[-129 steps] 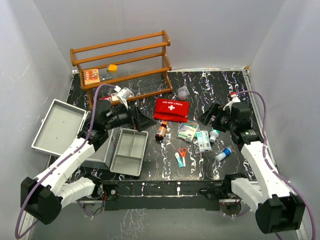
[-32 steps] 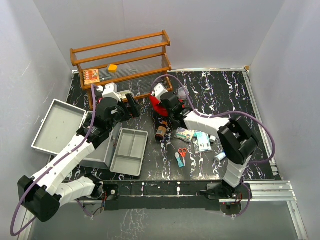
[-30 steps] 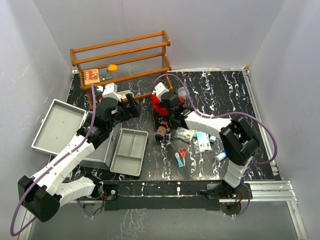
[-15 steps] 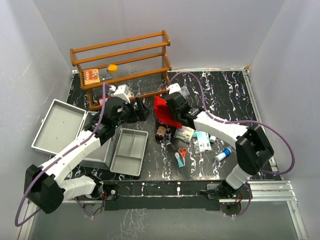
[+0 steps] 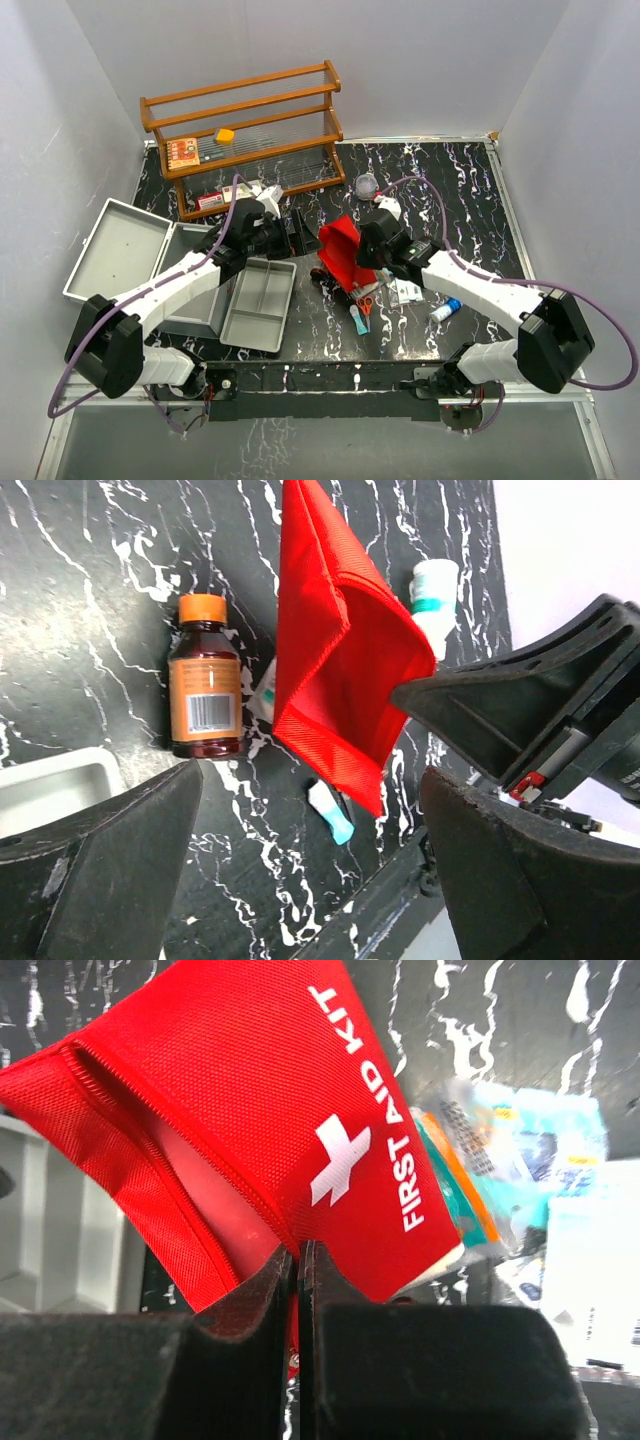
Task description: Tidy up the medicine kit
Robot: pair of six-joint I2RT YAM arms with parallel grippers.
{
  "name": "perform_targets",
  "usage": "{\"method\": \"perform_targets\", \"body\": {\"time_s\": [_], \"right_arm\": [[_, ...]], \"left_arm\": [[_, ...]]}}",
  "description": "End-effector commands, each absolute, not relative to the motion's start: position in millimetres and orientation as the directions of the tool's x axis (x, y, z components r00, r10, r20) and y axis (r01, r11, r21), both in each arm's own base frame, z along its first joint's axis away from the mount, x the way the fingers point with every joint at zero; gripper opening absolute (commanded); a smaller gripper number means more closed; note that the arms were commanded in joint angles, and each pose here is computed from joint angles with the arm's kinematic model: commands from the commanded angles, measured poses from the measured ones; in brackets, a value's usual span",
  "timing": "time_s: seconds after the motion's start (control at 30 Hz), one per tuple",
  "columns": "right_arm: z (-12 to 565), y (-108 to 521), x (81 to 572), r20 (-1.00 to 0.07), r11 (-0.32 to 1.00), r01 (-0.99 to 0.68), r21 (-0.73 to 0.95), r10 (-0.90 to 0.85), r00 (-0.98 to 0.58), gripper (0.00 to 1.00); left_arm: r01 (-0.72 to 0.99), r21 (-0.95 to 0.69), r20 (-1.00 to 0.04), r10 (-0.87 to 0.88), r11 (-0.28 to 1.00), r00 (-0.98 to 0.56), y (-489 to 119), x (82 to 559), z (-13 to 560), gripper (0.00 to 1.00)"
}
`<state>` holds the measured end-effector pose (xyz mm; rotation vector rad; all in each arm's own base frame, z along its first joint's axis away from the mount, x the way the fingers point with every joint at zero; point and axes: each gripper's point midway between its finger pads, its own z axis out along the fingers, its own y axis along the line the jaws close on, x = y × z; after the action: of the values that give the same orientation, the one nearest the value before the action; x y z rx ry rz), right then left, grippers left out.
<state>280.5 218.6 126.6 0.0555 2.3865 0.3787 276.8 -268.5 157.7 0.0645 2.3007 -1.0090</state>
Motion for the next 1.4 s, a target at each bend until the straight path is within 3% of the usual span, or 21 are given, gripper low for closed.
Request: {"method": "perform_targets", "body": {"time_s": [0.0,0.17,0.3,0.5,0.7,0.9,1.17,1.37], "right_arm": [[154,244,280,-0.603,0.859,-0.023,0.511,0.340,-0.722,0.00],[168,249,279,-0.600,0.834,-0.039,0.550,0.363,-0.712,0.00],[182,253,279,-0.589,0.805,-0.045,0.592,0.395,-0.705,0.00],[190,263,273,-0.572,0.778,-0.087,0.622,0.374,-0.730,0.00],[193,267,266,-0.504,0.731,-0.038,0.681,0.431,-0.748,0.00],[192,267,264,-0.444,0.696,0.029,0.717,0.488,-0.752,0.00],[175,263,261,-0.438,0.722,0.050,0.690,0.471,-0.766,0.00],[159,255,257,-0.486,0.791,0.009,0.612,0.385,-0.784,0.14]], "left_arm": [[0.293,-0.737,-0.523,-0.241,0.609,-0.817,-285,268,173,0.88],[0.248,-0.760,-0.478,-0.260,0.601,-0.839,-286,261,159,0.85],[0.254,-0.788,-0.452,-0.247,0.561,-0.857,-294,254,158,0.74],[0.299,-0.798,-0.494,-0.282,0.524,-0.823,-296,258,175,0.63],[0.266,-0.793,-0.478,-0.289,0.548,-0.830,-294,260,165,0.44],[0.262,-0.799,-0.449,-0.249,0.541,-0.858,-295,249,158,0.32],[0.308,-0.740,-0.505,-0.192,0.598,-0.842,-286,247,158,0.00],[0.352,-0.687,-0.525,-0.099,0.636,-0.845,-281,241,163,0.00]]}}
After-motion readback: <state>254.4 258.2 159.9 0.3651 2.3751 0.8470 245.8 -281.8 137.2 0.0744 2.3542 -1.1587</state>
